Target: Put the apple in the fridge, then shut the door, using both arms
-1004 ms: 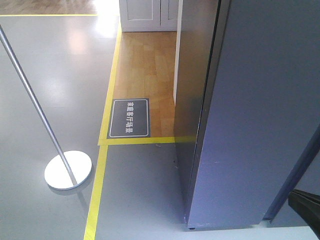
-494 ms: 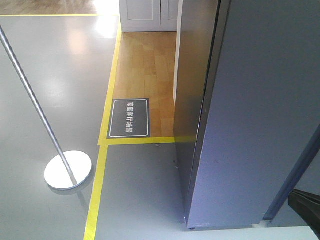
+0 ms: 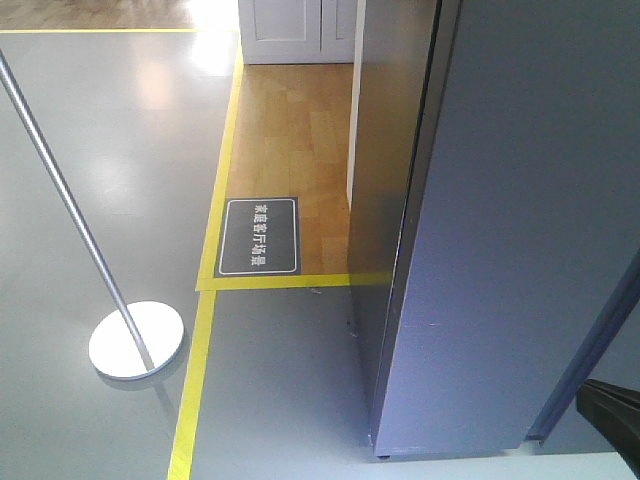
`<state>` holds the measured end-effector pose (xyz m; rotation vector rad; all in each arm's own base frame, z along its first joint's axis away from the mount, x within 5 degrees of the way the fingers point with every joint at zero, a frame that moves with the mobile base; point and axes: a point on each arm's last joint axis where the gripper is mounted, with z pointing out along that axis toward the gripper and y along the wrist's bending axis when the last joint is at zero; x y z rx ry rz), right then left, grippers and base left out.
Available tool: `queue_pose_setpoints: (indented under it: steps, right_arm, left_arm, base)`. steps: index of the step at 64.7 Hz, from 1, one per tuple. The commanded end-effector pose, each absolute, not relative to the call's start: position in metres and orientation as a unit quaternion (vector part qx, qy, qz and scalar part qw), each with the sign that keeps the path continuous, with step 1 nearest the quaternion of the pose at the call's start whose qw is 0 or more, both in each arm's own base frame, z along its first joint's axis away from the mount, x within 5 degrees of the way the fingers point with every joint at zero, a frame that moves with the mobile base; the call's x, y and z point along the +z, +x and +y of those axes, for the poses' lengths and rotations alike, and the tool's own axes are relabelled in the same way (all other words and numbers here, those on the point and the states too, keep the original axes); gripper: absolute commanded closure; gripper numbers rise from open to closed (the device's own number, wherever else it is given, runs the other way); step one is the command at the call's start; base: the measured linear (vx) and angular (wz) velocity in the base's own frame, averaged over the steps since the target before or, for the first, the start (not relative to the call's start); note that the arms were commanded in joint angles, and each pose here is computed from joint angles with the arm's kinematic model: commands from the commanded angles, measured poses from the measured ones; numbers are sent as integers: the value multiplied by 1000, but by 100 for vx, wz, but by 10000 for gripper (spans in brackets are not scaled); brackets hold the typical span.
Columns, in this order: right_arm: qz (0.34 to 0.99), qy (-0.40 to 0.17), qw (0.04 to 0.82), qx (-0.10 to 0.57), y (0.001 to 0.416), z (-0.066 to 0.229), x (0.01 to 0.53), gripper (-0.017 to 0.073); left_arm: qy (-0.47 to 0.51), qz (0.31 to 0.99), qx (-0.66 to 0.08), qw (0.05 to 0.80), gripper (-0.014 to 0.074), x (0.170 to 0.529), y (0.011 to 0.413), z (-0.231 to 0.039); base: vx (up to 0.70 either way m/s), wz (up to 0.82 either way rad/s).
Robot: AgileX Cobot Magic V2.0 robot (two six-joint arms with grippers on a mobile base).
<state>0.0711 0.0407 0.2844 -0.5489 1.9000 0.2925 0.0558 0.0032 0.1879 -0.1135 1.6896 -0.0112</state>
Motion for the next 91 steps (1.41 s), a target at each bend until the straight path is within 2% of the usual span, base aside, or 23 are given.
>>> queue_pose_setpoints:
  steps: [1, 26, 37, 48, 69, 80, 91]
  right_arm:
    - [785, -218, 568, 122, 74, 40, 297, 565]
    - [785, -218, 567, 122, 74, 40, 297, 565]
    - [783, -206, 578, 101, 76, 36, 292, 565]
    - [774, -159, 607, 87, 76, 29, 265, 561]
    - [757, -24, 647, 89, 60, 11, 211, 562]
    - [726, -5, 681, 89, 55, 7, 192, 562]
    - [717, -16, 694, 69, 55, 6, 196, 562]
  left_arm:
    - [-50, 711, -8, 701, 599, 201, 55, 3]
    - [-50, 711, -8, 701, 599, 201, 55, 3]
    - [-50, 711, -8, 701, 599, 201, 55, 3]
    - [-50, 711, -8, 701, 599, 201, 55, 3]
    - [-50, 711, -8, 701, 599, 201, 55, 3]
    - [-50, 711, -8, 701, 599, 201, 55, 3]
    - [-50, 711, -8, 701, 599, 201, 55, 3]
  base:
    - [0, 0]
    - [0, 0]
    - [0, 0]
    - [0, 0]
    - [0, 0]
    - [0, 0]
    - [0, 0]
